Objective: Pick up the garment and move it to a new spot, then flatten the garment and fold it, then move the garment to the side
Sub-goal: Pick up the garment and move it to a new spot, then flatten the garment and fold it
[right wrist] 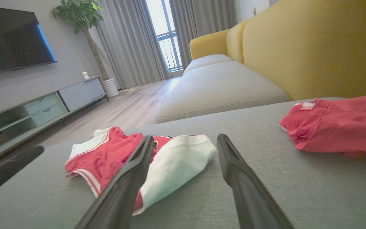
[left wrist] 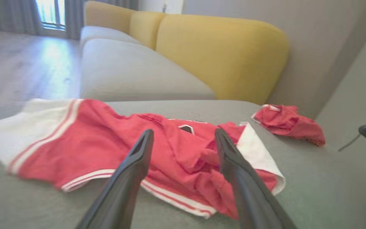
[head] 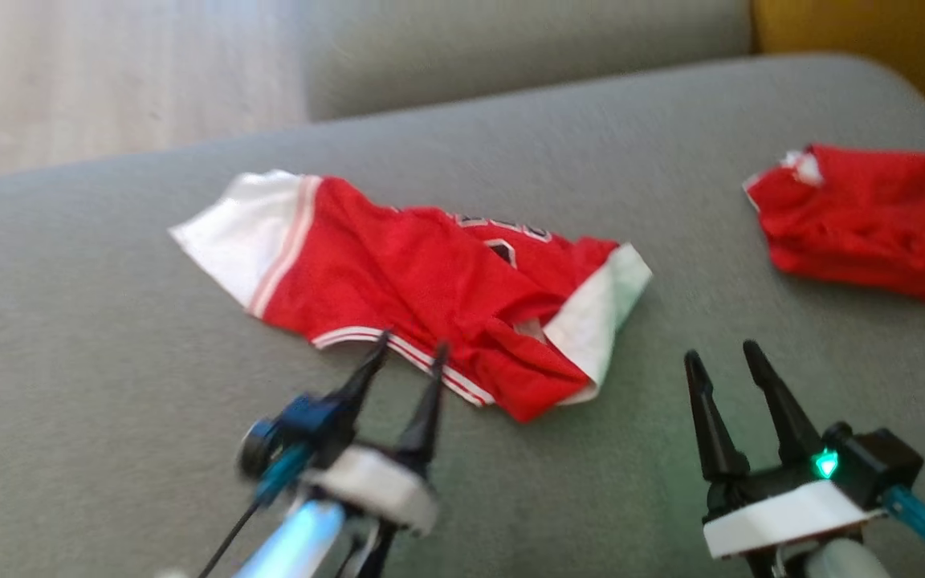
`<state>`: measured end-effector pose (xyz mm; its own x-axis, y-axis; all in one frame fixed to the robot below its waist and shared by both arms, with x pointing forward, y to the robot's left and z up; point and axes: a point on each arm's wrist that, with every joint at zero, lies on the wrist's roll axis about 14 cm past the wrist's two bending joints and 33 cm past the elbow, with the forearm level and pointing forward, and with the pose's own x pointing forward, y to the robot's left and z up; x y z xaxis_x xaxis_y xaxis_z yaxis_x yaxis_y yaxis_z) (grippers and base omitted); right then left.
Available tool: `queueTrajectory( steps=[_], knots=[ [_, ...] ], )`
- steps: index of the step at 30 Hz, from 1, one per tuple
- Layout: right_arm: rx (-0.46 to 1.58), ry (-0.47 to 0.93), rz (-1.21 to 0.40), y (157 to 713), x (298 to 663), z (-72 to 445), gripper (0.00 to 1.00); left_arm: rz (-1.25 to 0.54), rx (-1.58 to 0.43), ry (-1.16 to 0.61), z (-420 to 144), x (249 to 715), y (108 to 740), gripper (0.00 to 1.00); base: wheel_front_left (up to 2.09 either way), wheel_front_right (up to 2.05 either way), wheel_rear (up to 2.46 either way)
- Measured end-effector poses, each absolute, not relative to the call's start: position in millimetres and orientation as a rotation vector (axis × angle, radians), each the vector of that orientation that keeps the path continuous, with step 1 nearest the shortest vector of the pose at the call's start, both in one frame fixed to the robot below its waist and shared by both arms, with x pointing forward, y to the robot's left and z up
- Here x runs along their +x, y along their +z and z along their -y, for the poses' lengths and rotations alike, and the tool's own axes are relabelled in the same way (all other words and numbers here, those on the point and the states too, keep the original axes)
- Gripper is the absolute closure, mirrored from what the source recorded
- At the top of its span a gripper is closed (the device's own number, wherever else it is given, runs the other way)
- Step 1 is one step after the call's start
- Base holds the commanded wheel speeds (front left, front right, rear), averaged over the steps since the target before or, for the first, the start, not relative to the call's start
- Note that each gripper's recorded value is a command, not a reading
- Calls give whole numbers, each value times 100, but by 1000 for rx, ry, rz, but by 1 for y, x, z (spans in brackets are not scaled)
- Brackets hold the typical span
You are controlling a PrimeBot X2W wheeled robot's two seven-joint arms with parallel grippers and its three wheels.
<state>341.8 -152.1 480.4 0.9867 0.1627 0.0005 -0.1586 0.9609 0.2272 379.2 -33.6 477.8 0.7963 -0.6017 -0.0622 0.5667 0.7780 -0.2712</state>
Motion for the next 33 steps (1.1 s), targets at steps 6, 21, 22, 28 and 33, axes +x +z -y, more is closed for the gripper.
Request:
queueTrajectory(
  steps=[6,21,22,28,33],
  knots=[
    [239,210,21,493,336,136,0,-71,-298,-320,-49,360,490,0,0,0,0],
    [229,224,-22,476,299,125,0,19,-187,-24,-133,278,490,0,0,0,0],
    [230,222,-25,475,297,125,0,22,-186,-23,-135,277,490,0,0,0,0],
    [233,217,-22,475,295,125,0,35,-170,-37,-133,278,493,0,0,0,0],
    [244,213,-19,476,294,126,0,36,-190,-36,-132,277,494,0,0,0,0]
  ],
)
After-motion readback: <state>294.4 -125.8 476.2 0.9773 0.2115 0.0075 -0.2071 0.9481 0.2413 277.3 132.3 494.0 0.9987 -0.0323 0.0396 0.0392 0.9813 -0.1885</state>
